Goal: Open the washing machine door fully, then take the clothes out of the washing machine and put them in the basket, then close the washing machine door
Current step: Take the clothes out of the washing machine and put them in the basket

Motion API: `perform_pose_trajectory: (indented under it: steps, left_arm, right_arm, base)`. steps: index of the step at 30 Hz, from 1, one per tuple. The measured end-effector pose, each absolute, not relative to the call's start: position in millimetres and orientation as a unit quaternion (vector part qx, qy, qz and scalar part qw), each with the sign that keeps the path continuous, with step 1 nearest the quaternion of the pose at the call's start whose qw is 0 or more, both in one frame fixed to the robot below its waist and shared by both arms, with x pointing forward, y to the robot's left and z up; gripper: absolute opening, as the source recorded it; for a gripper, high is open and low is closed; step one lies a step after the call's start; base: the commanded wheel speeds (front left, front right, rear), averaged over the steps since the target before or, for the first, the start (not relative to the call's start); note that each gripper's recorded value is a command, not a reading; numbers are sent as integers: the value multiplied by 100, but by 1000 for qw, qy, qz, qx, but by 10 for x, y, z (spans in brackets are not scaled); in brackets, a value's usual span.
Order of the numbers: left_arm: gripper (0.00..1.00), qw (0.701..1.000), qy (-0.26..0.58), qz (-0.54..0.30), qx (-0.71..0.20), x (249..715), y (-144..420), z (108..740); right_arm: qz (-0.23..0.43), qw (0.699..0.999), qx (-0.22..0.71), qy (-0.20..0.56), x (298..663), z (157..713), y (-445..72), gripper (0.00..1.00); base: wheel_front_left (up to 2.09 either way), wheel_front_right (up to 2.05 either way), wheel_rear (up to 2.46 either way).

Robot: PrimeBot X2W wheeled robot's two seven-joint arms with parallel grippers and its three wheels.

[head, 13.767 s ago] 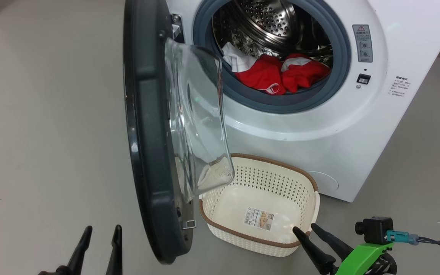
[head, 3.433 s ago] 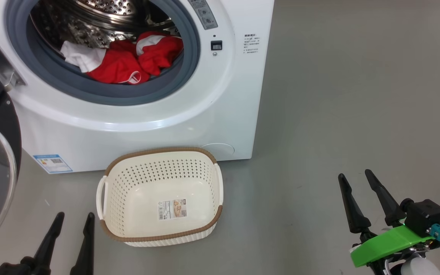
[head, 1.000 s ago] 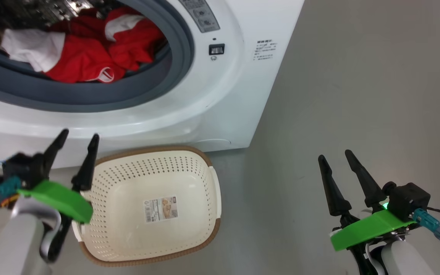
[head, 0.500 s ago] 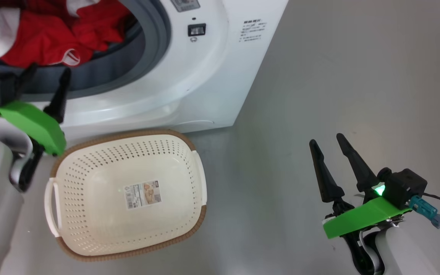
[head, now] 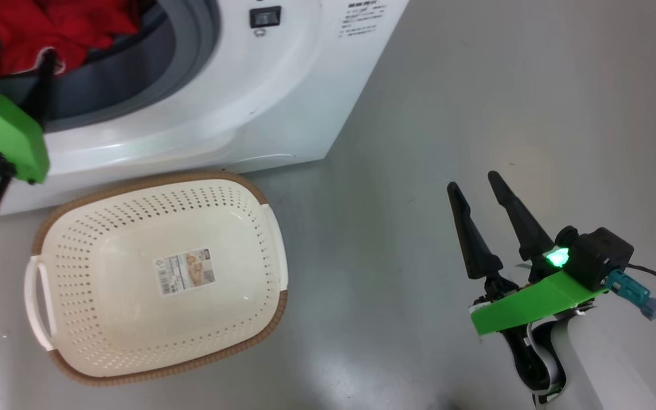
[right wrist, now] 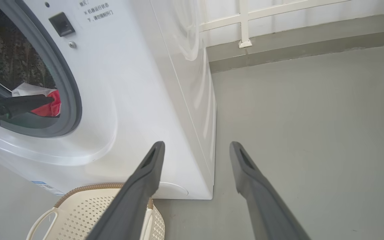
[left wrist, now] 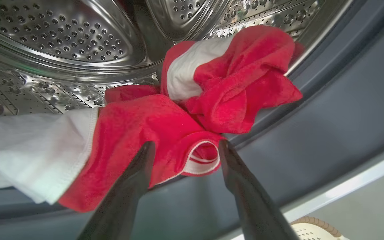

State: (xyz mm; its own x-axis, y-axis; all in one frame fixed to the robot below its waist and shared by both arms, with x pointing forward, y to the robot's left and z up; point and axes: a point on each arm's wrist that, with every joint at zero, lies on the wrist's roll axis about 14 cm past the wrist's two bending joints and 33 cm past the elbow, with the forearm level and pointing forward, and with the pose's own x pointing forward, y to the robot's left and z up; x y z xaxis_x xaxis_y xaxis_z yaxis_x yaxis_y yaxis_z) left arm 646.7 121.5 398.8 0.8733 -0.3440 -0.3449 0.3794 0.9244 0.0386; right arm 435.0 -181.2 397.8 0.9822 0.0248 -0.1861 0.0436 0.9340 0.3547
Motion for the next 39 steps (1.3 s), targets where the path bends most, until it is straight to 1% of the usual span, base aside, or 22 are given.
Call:
perform_pose_trajectory:
  steps: [5, 11, 18, 19, 20, 21, 22, 30, 39]
  left_arm:
    - [100, 965, 175, -180, 70, 6616, 1271, 3913]
    - [100, 956, 197, -195, 90, 6650, 1181, 3695]
    - [100, 957, 191, -193, 100, 6766, 1203, 3665]
    - [96, 958, 188, -192, 100, 6778, 1209, 3668]
    - [49, 958, 186, -192, 101, 6783, 1208, 3666]
    - [27, 958, 187, -191, 102, 6784, 1210, 3659]
    - [0, 959, 186, -190, 101, 6788, 1216, 3660]
    - [0, 968, 165, -176, 65, 6813, 1231, 3774]
    - [0, 981, 123, -151, -17, 6778, 1239, 4133]
  right_arm:
    - [-19, 979, 183, 91, 4367, 3977, -1913, 100]
    - [-33, 978, 181, 99, 4339, 3904, -1999, 100]
    - [-41, 977, 180, 102, 4315, 3881, -2050, 100]
    - [-41, 978, 180, 102, 4314, 3885, -2052, 100]
    - [-41, 978, 180, 101, 4313, 3886, -2055, 100]
    - [-42, 978, 179, 101, 4312, 3888, -2057, 100]
    - [-42, 978, 179, 101, 4313, 3892, -2058, 100]
    - [-41, 978, 180, 95, 4326, 3929, -2057, 100]
    - [-34, 979, 184, 78, 4350, 4061, -2028, 100]
  base:
    - [0, 0, 0]
    - [0, 0, 0]
    - [0, 0, 0]
    - [0, 0, 0]
    - [0, 0, 0]
    - [0, 0, 0]
    - [0, 0, 0]
    - [0, 0, 0]
    - [0, 0, 0]
